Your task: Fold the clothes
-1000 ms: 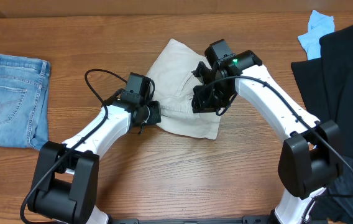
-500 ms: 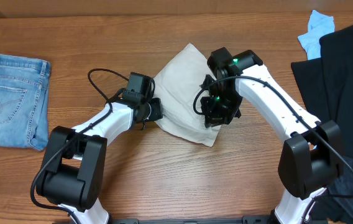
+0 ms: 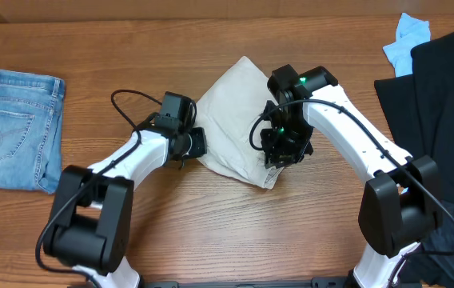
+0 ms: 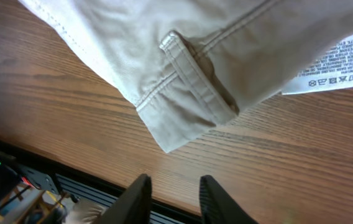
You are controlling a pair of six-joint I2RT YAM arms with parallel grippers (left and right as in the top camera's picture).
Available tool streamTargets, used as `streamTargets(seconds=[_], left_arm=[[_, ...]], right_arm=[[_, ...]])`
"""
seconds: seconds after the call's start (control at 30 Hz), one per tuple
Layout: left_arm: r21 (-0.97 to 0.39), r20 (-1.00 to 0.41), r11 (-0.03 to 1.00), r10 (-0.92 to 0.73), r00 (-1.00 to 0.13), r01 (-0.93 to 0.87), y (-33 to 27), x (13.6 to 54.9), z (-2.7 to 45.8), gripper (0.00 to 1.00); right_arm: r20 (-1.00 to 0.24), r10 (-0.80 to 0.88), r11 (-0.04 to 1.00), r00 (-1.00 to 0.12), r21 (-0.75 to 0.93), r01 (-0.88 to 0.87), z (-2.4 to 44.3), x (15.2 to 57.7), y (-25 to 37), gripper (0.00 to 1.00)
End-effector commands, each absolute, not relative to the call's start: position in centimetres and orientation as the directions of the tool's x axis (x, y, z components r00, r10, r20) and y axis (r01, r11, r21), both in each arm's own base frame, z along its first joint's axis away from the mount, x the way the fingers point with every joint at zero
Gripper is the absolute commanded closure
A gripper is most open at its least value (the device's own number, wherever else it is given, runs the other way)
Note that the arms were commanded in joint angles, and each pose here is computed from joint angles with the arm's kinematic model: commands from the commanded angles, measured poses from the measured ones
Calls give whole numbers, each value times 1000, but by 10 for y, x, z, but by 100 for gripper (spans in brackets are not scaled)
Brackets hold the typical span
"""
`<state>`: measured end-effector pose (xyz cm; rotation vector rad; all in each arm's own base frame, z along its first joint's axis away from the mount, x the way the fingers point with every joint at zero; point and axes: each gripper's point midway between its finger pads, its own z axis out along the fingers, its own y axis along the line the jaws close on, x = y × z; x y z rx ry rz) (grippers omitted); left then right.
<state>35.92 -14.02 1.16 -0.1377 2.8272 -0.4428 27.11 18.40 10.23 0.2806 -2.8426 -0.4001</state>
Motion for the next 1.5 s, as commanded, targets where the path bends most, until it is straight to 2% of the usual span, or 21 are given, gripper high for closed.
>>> streamTargets(seconds=[0.0, 0.1, 0.13, 0.27, 0.33, 0.43, 0.57, 0.73, 0.87, 0.93, 1.03, 1.13, 1.23, 1.27, 1.4, 1.47], left_arm=[[-297, -371, 953, -166, -914, -53, -126, 363, 65, 74], [-314, -472, 949, -193, -860, -41, -121, 366, 109, 72], [-353, -498, 934, -236, -834, -54, -123, 368, 126, 67], [-439, -540, 898, -280, -793, -18, -141, 382, 145, 63], [-438, -552, 899, -260, -792, 10, -152, 389, 138, 63], [-416, -537, 908, -212, -816, 38, -164, 394, 113, 66], [-415, -440, 909, -157, -884, 46, -174, 391, 59, 66], [-366, -352, 930, -100, -931, 38, -170, 378, 16, 65], [-279, -277, 960, -74, -958, 6, -154, 362, -9, 63], [-217, -247, 976, -79, -966, -24, -141, 354, -16, 65], [-204, -243, 978, -95, -965, -45, -132, 355, -16, 63], [-266, -207, 961, -129, -970, -71, -130, 353, -10, 63], [-357, -107, 927, -160, -981, -113, -130, 337, 11, 63], [-366, -92, 922, -167, -982, -123, -129, 334, 15, 60], [-351, -40, 923, -185, -982, -160, -119, 316, 28, 30], [-351, -6, 921, -183, -983, -169, -119, 308, 27, 27]], right_arm=[[179, -245, 938, -953, 292, -187, 112, 272, 181, 68], [164, -245, 943, -956, 270, -195, 111, 276, 178, 68], [156, -246, 942, -957, 271, -198, 110, 278, 179, 67], [134, -247, 939, -960, 276, -203, 110, 282, 181, 67], [109, -247, 937, -963, 281, -208, 109, 288, 184, 67], [34, -159, 960, -987, 237, -147, 106, 311, 183, 67], [-102, -51, 989, -993, 135, -64, 105, 349, 168, 65], [-242, 16, 989, -970, 144, -19, 111, 392, 150, 60], [-331, 6, 988, -943, 146, -45, 117, 421, 129, 59], [-345, -5, 990, -939, 134, -54, 115, 429, 116, 59], [-338, -31, 989, -941, 125, -77, 107, 434, 105, 59], [-317, -110, 980, -942, 125, -156, 84, 440, 104, 57], [-333, -168, 971, -928, 104, -214, 64, 453, 107, 55], [-343, -170, 971, -924, 103, -217, 60, 458, 108, 55], [-383, -167, 970, -909, 102, -222, 43, 476, 111, 53], [-392, -167, 970, -905, 101, -223, 38, 481, 112, 53]])
